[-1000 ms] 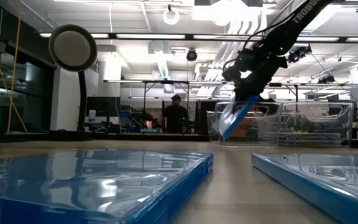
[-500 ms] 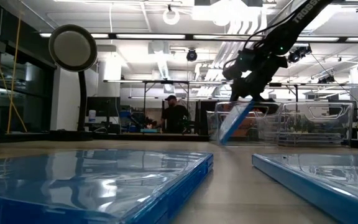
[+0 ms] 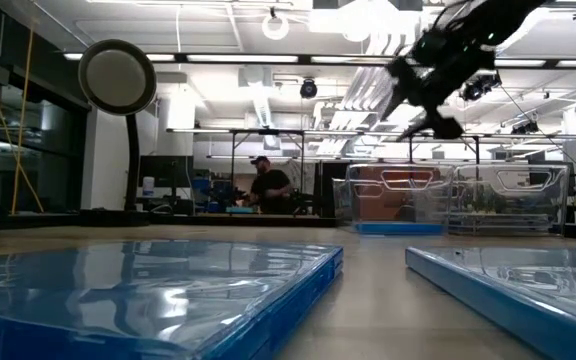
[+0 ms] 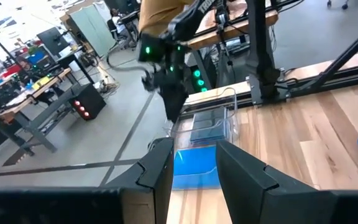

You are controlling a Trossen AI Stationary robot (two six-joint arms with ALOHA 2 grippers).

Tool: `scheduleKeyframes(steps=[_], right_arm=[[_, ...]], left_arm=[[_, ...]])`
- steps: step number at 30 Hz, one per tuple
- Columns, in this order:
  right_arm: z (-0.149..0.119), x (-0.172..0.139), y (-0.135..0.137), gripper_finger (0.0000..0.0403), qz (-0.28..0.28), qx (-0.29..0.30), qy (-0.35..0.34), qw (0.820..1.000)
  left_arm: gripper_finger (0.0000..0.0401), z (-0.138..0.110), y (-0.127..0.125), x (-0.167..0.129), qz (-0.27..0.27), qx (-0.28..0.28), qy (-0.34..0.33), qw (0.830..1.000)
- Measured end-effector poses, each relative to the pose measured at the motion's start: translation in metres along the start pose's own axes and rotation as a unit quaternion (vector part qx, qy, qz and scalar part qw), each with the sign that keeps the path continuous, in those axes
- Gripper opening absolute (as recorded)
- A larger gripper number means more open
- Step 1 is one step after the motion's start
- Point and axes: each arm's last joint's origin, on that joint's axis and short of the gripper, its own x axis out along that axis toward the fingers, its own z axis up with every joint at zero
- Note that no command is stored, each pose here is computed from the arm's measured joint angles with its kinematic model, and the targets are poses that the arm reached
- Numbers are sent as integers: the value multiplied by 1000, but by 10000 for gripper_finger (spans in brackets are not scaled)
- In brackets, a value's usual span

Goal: Pick & place jewel cases by type
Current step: Put the left blue CD case into the left transparent bin

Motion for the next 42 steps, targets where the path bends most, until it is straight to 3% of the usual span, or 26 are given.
scheduleKeyframes(steps=[8,15,25,31,35,42], right_arm=[[-20,-59,35,224,63,-56,-73,994],[-55,-99,66,224,129,-114,-98,980],[-111,-113,92,224,183,-188,-14,965],[-143,-105,101,224,166,-235,58,956],[-159,-102,104,224,147,-254,84,952],[-183,-99,111,224,131,-273,113,946]], left_arm=[[117,0,0,0,0,-2,0,1000],[117,-5,-2,1,-7,-57,25,998],[117,-19,-17,22,-23,-162,117,980],[117,-25,-49,51,-61,-183,173,966],[117,-27,-75,64,-71,-228,202,950],[117,-26,-127,64,-75,-305,233,920]])
